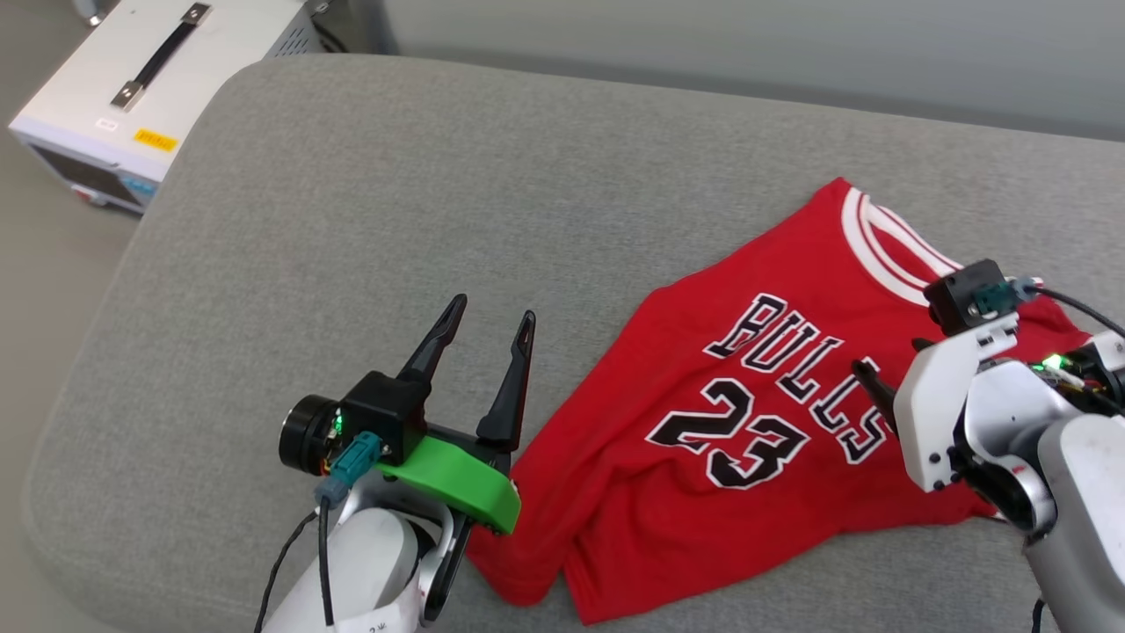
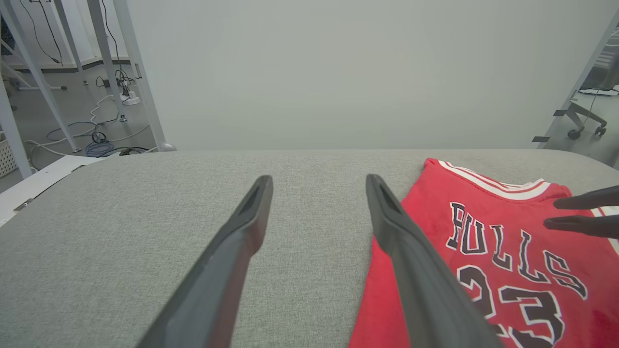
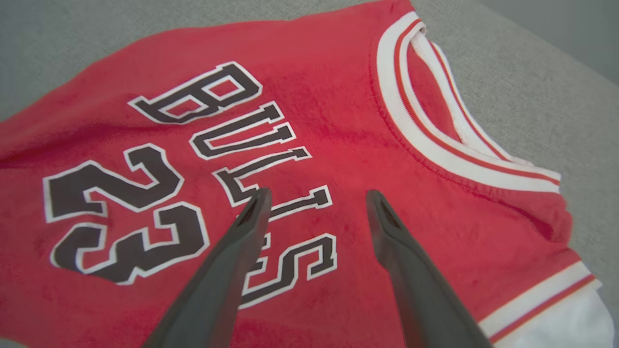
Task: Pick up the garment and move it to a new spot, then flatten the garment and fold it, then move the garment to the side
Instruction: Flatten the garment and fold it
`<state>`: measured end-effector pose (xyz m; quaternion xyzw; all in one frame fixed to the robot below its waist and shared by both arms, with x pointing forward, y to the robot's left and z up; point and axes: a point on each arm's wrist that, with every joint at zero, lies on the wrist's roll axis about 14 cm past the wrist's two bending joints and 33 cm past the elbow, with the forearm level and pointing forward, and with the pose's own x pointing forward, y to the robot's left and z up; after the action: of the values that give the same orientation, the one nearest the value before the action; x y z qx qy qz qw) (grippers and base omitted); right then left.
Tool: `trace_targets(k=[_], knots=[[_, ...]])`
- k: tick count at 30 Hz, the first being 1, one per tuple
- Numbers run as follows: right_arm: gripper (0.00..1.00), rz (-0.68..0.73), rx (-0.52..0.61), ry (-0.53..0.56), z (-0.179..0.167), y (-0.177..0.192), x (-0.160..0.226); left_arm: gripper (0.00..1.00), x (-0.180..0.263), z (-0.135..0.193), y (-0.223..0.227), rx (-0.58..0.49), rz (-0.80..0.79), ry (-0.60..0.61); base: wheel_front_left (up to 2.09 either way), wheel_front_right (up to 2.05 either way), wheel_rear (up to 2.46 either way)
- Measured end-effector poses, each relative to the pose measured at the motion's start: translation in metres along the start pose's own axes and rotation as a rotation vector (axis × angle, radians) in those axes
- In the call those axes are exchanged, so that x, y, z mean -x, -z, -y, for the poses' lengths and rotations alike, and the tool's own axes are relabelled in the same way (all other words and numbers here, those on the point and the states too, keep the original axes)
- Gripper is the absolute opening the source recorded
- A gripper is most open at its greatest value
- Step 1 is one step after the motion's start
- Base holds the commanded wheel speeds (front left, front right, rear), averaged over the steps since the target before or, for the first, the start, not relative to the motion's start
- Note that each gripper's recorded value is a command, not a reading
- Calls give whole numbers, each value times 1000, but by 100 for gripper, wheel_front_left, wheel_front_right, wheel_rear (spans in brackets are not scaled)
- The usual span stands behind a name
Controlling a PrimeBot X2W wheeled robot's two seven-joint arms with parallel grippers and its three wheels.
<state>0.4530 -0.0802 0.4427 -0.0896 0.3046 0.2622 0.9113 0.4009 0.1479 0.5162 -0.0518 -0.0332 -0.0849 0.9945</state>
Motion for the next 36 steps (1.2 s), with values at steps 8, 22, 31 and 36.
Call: trace_targets(k=[8,22,31,36], knots=[[100,-247,57,-52,-6,31,-41,100,8,-20,10,-1,-28,-63,0,0,0],[0,-298,11,-50,1,56,-50,100,7,-27,11,-11,-25,-80,0,0,0],[0,-305,-104,46,27,89,-2,100,13,-9,9,6,-16,-29,0,0,0],[0,-329,-175,128,44,117,35,100,12,6,8,17,-10,14,0,0,0]])
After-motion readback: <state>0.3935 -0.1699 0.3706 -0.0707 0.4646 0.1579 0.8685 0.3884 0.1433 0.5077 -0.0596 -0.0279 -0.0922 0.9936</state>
